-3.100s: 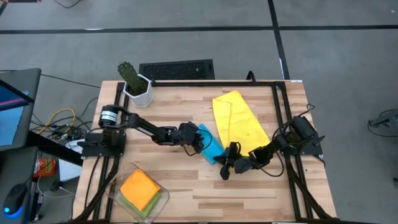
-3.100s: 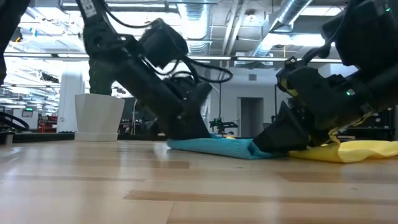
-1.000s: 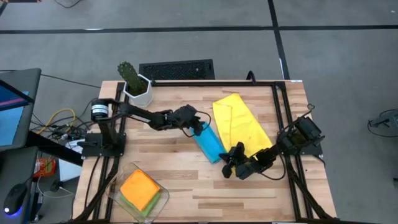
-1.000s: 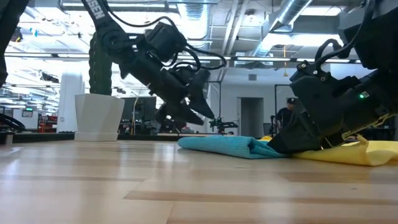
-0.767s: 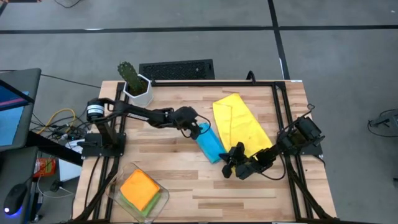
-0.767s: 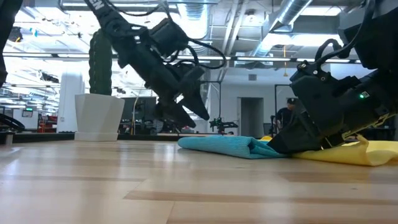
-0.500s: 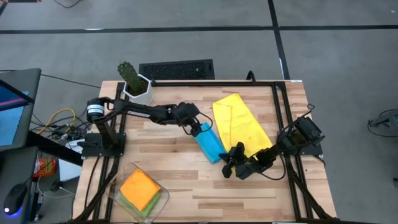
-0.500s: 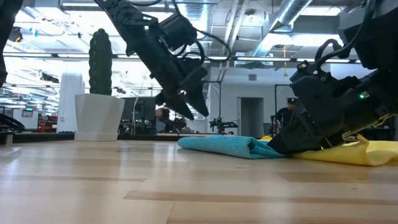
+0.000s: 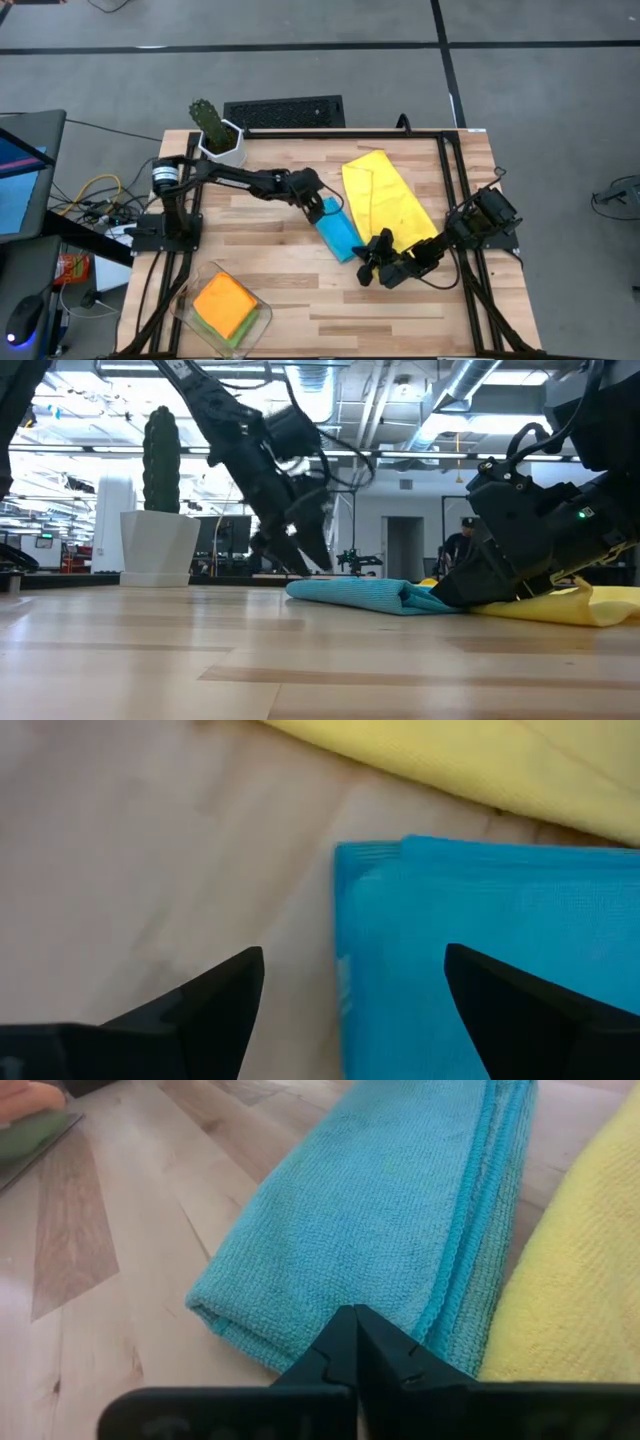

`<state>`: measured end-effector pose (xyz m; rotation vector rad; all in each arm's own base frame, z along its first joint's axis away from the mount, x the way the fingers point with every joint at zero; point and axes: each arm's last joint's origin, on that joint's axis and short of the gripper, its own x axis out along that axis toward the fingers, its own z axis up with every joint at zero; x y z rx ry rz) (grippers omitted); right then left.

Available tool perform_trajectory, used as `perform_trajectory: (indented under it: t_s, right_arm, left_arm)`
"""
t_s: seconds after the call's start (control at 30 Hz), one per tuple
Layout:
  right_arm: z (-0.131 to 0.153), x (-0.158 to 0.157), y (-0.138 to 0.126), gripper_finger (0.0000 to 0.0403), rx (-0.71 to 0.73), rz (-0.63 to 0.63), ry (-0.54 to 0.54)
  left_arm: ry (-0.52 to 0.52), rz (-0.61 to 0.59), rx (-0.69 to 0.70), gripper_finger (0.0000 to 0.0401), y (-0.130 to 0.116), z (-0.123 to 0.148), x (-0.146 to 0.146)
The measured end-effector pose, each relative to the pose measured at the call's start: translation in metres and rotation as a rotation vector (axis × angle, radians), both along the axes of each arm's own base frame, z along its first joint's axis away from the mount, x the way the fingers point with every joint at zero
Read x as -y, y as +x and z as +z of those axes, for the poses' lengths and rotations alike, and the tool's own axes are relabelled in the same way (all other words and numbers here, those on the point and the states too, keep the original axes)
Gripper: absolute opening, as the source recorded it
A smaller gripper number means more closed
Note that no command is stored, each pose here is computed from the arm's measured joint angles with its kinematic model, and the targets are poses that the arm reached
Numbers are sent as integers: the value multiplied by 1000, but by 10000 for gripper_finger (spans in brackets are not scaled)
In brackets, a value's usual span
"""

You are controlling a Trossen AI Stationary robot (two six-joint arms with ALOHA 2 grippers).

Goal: Fold microfiber towels
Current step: Put the blue microfiber towel into the transparent bin

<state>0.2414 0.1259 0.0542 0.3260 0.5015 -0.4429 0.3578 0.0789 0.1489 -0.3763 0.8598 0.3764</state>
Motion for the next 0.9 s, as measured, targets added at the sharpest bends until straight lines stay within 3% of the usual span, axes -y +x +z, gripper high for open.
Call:
perform_trajectory:
  t_s: [0.33,0.53,0.73,0.9]
  right_arm:
    - [0,0,1,27,8,4,4]
    - [0,0,0,22,9,5,6]
    - [1,-1,1,25,13,5,8]
    - [1,-1,1,23,14,5,9]
  left_arm:
    - [33,-63,-124,305,25,-25,4]
    - [-4,-116,-197,289,44,-42,16]
    - [12,-117,-194,227,53,-40,26]
    - [-31,-144,-186,136,54,-39,28]
